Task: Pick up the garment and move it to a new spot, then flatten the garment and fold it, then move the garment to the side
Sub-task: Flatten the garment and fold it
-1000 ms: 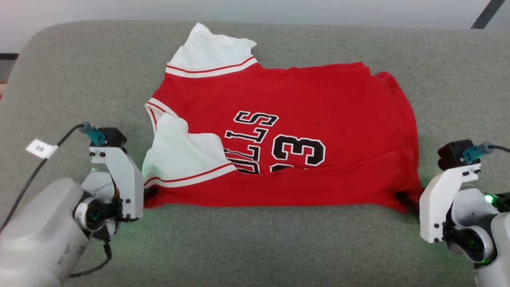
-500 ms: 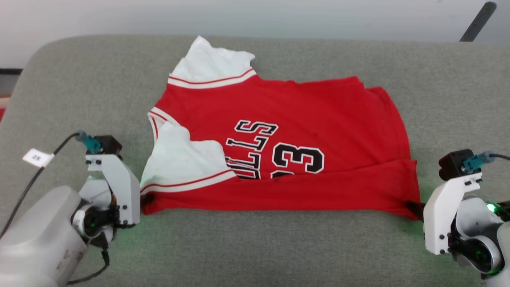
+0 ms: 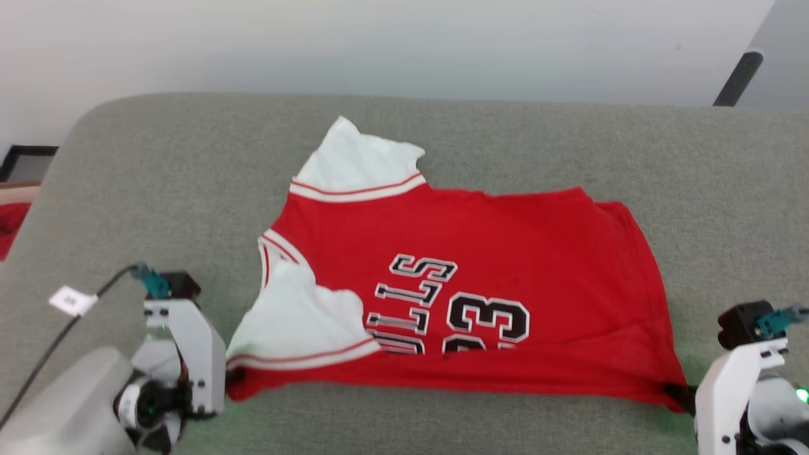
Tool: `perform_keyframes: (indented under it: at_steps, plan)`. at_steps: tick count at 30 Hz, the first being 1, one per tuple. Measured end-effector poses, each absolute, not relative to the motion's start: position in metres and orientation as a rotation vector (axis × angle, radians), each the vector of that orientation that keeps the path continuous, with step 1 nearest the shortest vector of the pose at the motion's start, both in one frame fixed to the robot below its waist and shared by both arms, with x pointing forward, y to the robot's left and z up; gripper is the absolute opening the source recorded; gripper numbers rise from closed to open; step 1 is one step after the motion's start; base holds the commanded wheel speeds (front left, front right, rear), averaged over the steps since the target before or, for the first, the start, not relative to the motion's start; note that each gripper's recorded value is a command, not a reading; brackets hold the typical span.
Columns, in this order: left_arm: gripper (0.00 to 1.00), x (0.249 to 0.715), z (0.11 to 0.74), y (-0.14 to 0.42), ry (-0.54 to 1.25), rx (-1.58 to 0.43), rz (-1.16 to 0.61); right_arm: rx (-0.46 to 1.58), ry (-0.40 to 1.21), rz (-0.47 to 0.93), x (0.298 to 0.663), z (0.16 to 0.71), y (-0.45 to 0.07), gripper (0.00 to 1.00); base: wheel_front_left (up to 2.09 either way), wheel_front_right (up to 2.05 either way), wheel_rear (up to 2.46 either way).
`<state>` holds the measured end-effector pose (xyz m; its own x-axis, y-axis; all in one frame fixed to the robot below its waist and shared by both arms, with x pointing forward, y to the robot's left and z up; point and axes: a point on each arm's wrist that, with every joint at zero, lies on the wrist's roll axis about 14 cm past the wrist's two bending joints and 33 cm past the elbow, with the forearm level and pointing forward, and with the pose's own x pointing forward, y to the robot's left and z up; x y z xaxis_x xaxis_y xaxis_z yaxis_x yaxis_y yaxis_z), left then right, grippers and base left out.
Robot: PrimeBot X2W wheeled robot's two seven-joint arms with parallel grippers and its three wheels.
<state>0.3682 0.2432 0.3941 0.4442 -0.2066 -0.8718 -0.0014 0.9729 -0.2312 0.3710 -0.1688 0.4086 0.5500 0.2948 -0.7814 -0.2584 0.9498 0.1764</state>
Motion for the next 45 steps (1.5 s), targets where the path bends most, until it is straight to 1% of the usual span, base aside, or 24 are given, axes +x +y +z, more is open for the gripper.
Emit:
perform_keyframes:
  at_steps: [4,10,11,12,13,14,15,16,21,24,29,37,45]
  plan:
    - [0.00,0.348,0.389,0.242,1.140,-0.221,-0.120,0.051,0.942,0.324,0.363,0.408,-0.171,0.00,0.00,0.00,0.00]
    - [0.00,0.333,0.386,0.238,1.150,-0.229,-0.121,0.061,0.956,0.324,0.356,0.405,-0.170,0.00,0.00,0.00,0.00]
    - [0.08,0.331,0.385,0.236,1.151,-0.230,-0.123,0.062,0.960,0.324,0.355,0.405,-0.169,0.00,0.00,0.00,0.00]
    - [0.23,0.330,0.384,0.236,1.149,-0.231,-0.123,0.063,0.960,0.325,0.354,0.404,-0.168,0.05,0.00,0.00,0.00]
    - [0.34,0.329,0.384,0.235,1.146,-0.233,-0.123,0.062,0.958,0.324,0.354,0.405,-0.168,0.19,0.00,0.00,0.00]
    - [0.47,0.328,0.384,0.234,1.144,-0.235,-0.125,0.059,0.956,0.326,0.354,0.406,-0.168,0.36,0.00,0.00,0.00]
    - [0.96,0.327,0.384,0.234,1.138,-0.235,-0.127,0.056,0.948,0.326,0.354,0.407,-0.168,0.77,0.00,0.00,0.00]
    - [1.00,0.327,0.385,0.234,1.131,-0.234,-0.126,0.054,0.936,0.327,0.355,0.409,-0.167,1.00,0.00,0.00,0.00]
    - [1.00,0.327,0.394,0.238,1.100,-0.219,-0.122,0.047,0.908,0.320,0.351,0.415,-0.171,1.00,0.00,0.00,0.00]
    - [1.00,0.330,0.402,0.242,1.071,-0.200,-0.122,0.041,0.863,0.318,0.353,0.424,-0.172,1.00,0.00,0.00,0.00]
    - [1.00,0.343,0.423,0.247,1.000,-0.175,-0.121,0.038,0.733,0.312,0.361,0.446,-0.172,1.00,0.00,0.00,0.00]
    - [1.00,0.388,0.470,0.251,0.816,-0.100,-0.133,0.013,0.386,0.311,0.383,0.501,-0.164,1.00,0.00,0.00,0.00]
    - [1.00,0.442,0.511,0.239,0.624,-0.034,-0.195,-0.032,-0.056,0.302,0.402,0.570,-0.162,1.00,0.00,0.00,0.00]
